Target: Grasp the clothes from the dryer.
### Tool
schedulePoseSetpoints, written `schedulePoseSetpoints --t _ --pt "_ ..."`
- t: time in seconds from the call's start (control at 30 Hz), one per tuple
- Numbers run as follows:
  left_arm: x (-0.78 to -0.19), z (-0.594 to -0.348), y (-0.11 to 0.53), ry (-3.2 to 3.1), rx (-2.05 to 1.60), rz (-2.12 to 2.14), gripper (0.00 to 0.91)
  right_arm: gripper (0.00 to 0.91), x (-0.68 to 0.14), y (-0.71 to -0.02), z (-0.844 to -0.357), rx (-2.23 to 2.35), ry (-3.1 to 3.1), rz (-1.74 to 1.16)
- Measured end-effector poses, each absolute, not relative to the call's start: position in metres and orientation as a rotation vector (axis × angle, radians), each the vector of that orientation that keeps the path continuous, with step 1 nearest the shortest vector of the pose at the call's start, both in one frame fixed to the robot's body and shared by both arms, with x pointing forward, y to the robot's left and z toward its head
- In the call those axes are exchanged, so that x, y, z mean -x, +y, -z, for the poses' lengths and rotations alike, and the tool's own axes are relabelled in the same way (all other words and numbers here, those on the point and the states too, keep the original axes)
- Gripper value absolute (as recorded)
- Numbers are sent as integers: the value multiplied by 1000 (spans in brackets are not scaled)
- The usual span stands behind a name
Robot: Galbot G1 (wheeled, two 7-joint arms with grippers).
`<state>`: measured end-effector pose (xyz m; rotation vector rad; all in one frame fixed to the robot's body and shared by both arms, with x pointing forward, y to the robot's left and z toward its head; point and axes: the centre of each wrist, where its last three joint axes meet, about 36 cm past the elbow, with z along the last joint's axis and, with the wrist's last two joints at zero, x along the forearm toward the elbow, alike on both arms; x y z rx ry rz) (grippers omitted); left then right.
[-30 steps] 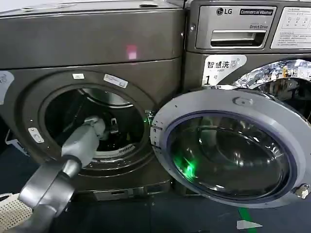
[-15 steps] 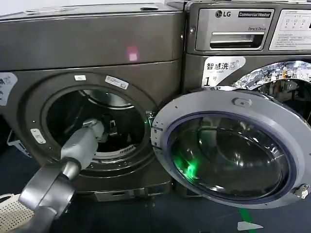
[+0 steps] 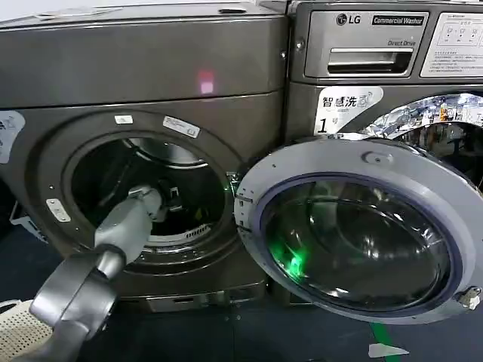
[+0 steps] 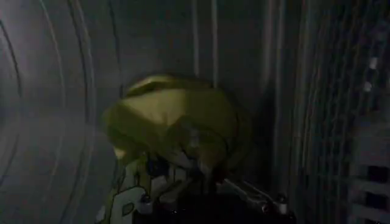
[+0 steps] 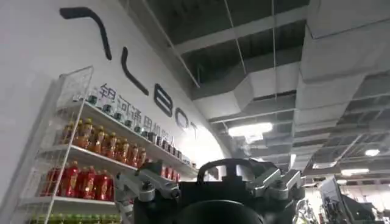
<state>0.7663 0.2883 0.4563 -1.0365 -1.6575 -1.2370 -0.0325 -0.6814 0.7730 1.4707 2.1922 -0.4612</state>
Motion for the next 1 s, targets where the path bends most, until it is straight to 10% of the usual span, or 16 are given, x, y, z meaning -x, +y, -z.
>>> schedulePoseSetpoints --t 1.0 --pt "-718 -463 245 -2961 359 616 0 907 32 -680 -768 -1453 2137 476"
